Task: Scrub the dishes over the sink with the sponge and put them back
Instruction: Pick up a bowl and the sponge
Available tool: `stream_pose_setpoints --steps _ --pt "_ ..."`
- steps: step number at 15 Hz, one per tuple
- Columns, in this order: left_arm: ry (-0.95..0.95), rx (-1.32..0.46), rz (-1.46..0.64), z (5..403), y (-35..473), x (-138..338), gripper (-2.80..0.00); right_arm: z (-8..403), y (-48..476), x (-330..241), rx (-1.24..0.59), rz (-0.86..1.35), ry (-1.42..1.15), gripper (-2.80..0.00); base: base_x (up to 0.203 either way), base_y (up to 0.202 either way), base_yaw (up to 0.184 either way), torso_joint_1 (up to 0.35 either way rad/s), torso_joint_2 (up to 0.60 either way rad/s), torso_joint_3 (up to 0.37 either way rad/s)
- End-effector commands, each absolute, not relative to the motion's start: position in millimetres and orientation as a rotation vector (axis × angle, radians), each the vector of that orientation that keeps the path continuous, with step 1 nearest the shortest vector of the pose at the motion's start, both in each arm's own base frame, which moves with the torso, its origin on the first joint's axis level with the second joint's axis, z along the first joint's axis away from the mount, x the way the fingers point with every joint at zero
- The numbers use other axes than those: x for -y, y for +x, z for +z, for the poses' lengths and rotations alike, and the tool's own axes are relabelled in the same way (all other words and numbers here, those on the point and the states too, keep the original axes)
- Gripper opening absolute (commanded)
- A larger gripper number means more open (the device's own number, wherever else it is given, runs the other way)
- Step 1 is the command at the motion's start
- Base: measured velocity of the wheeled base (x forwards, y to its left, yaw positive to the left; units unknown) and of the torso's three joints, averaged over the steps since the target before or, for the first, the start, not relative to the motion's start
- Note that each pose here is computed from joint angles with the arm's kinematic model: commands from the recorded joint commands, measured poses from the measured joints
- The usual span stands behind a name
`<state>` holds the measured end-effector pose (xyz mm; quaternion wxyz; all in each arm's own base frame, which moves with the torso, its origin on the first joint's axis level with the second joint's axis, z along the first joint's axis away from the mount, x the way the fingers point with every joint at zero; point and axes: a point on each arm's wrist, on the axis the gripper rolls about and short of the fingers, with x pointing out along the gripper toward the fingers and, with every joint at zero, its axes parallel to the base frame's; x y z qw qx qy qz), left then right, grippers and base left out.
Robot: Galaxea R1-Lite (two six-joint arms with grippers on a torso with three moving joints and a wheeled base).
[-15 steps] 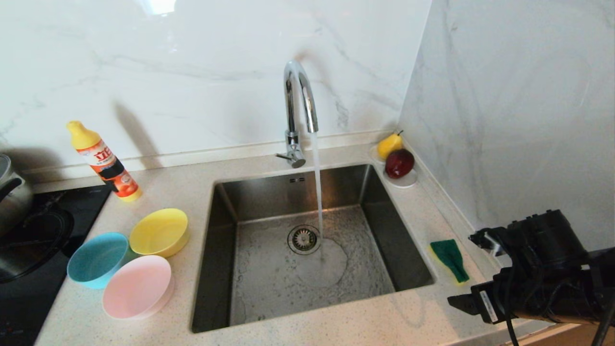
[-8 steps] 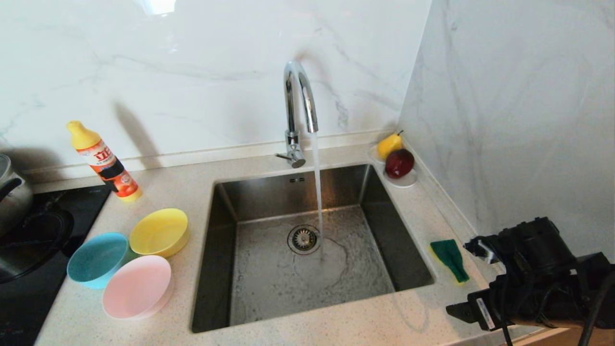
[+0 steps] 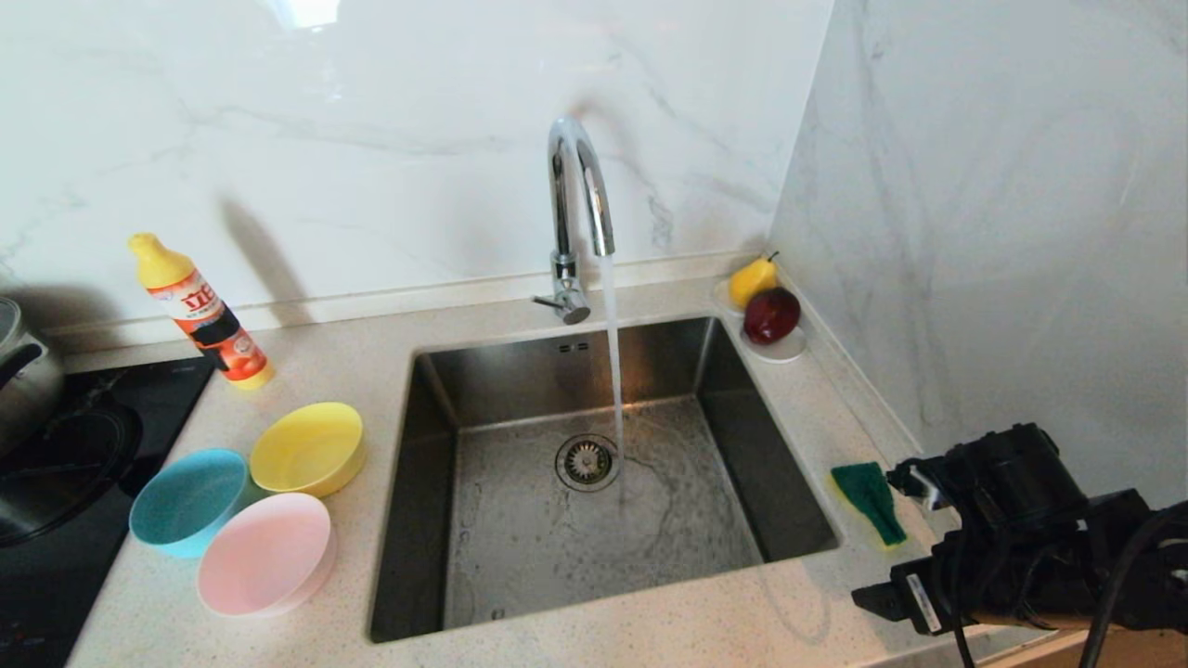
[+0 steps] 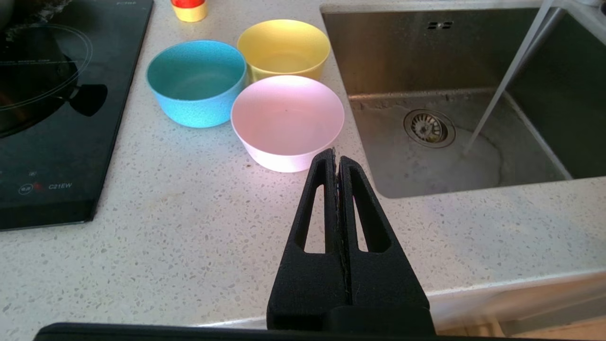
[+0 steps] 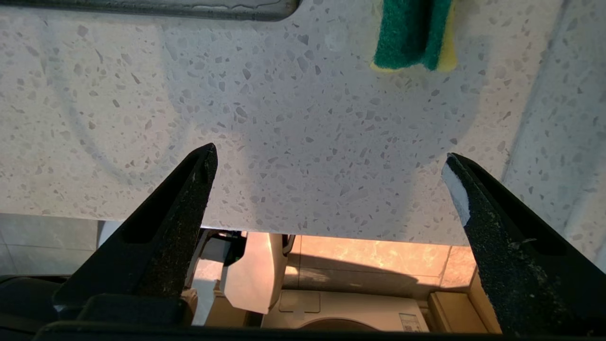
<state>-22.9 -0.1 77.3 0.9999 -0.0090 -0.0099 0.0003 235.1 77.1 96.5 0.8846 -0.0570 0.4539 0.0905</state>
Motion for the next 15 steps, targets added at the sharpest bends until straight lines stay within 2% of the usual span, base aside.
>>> stream_pose_setpoints --steps 1,15 --pt "-0.018 0.017 0.001 76.9 -22.7 0.1 -2.80 92.4 236.6 -77.5 -0.960 0.186 -0.121 0.00 0.000 0.000 0.000 0.000 0.00 0.000" --pt "-0.018 0.016 0.001 76.6 -22.6 0.1 -2.80 88.0 244.6 -78.9 -0.948 0.183 -0.116 0.00 0.000 0.000 0.000 0.000 0.00 0.000"
